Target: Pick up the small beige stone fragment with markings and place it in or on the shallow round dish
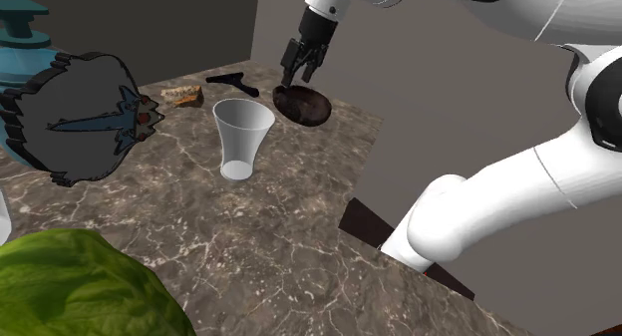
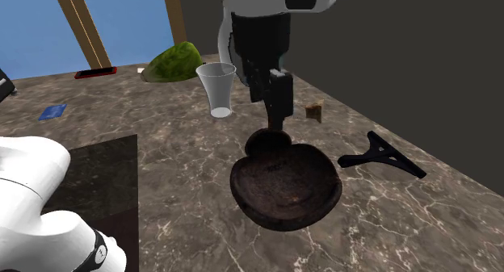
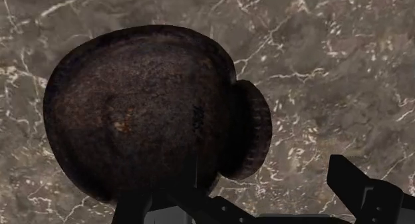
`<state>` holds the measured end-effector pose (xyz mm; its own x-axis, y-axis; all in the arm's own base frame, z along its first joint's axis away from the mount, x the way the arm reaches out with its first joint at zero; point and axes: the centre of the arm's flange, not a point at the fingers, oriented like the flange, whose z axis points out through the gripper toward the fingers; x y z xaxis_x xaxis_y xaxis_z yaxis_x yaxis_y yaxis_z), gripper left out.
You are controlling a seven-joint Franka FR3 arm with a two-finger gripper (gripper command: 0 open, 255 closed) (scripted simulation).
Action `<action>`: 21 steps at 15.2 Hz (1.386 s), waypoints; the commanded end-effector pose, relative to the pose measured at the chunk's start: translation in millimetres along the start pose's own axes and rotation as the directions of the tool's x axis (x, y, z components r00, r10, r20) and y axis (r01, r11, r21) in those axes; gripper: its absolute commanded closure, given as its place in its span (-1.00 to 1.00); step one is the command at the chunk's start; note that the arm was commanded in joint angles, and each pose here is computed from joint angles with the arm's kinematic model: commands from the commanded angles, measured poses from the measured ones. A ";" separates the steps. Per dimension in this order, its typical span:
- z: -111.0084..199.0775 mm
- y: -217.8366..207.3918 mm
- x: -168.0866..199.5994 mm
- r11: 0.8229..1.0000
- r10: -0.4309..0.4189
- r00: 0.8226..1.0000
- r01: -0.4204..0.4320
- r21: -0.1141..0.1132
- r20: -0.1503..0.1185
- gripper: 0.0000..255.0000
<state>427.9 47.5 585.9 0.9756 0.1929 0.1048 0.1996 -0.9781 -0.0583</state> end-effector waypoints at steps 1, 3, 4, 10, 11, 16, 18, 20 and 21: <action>10.5 -12.4 25.0 0.998 -0.059 0.998 0.059 -0.013 0.003 -1.00; 19.0 -25.1 48.0 0.993 -0.116 0.993 0.116 -0.026 0.008 -1.00; 23.4 -31.8 59.3 0.989 -0.145 0.989 0.145 -0.032 0.010 -1.00; 50.8 -78.3 122.0 0.948 -0.311 0.950 0.312 -0.068 0.029 -1.00; 55.7 -87.0 131.6 0.938 -0.337 0.941 0.339 -0.074 0.033 -1.00; 81.0 -133.7 175.6 0.877 -0.467 0.883 0.470 -0.100 0.054 -1.00; 91.6 -153.8 191.2 0.847 -0.516 0.854 0.520 -0.110 0.064 -1.00; 102.6 -174.6 205.7 0.815 -0.563 0.823 0.567 -0.119 0.074 -1.00; 103.2 -175.7 206.4 0.813 -0.565 0.822 0.570 -0.120 0.074 -1.00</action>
<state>599.9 260.6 516.8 0.7066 0.7059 0.0480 0.6968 -0.7061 0.1260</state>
